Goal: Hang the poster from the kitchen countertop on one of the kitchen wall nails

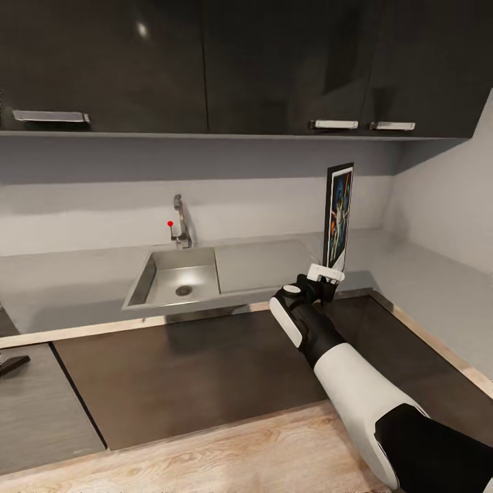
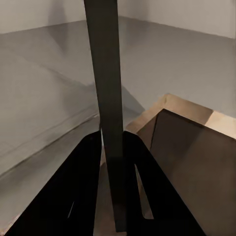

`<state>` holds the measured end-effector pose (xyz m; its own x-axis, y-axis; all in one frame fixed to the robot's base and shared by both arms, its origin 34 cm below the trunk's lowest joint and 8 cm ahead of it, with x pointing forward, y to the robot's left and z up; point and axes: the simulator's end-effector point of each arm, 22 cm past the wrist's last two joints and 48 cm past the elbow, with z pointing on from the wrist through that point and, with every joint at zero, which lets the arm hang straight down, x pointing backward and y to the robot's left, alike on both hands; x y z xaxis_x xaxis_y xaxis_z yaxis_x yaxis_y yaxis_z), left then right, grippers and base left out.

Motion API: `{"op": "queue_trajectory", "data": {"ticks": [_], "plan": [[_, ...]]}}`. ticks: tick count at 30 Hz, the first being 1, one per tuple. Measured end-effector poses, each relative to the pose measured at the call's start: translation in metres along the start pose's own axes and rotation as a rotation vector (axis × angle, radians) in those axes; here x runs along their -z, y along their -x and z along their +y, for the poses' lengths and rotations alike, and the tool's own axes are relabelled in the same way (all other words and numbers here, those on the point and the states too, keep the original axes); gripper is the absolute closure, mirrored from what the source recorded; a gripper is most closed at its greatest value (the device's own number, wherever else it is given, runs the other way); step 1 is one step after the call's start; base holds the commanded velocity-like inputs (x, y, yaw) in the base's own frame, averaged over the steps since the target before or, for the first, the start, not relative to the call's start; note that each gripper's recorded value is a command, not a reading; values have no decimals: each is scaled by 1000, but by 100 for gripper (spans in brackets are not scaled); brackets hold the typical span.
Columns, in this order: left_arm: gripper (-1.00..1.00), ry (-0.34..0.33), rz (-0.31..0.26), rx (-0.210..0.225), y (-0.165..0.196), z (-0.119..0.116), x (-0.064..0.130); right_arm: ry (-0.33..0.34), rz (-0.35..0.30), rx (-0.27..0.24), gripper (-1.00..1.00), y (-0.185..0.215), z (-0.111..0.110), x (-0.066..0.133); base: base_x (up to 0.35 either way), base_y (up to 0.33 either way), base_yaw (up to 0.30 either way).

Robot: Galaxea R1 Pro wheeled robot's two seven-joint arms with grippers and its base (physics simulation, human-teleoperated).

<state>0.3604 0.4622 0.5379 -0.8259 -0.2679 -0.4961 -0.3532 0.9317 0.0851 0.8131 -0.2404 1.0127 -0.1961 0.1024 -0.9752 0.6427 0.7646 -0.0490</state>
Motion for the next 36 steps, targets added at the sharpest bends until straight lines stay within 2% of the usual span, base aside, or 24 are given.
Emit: {"op": "queue_trajectory", "data": {"ticks": [3, 6, 9, 14, 23, 30, 36], "plan": [[-100, -115, -10, -4, 22, -26, 5, 1, 0, 0, 100, 0, 0, 0, -222, 7, 0], [-100, -173, -11, -5, 26, -38, 8, 1, 0, 0, 100, 0, 0, 0, -279, 26, 0], [-100, -195, -10, -3, 28, -42, 10, 3, -3, 2, 100, 0, 1, 0, -303, 35, 0], [-100, -203, -11, 2, 29, -42, 11, 17, -23, 18, 100, 3, 7, 5, -271, 23, 77], [-100, -202, -11, 4, 29, -41, 11, 23, -32, 26, 100, 4, 9, 7, -125, 3, 257], [-100, -202, -10, 4, 29, -41, 11, 24, -32, 27, 100, 4, 10, 7, -290, 0, 280], [-100, -202, -11, 5, 29, -41, 11, 23, -32, 27, 100, 4, 9, 7, -318, 0, 68]]}}
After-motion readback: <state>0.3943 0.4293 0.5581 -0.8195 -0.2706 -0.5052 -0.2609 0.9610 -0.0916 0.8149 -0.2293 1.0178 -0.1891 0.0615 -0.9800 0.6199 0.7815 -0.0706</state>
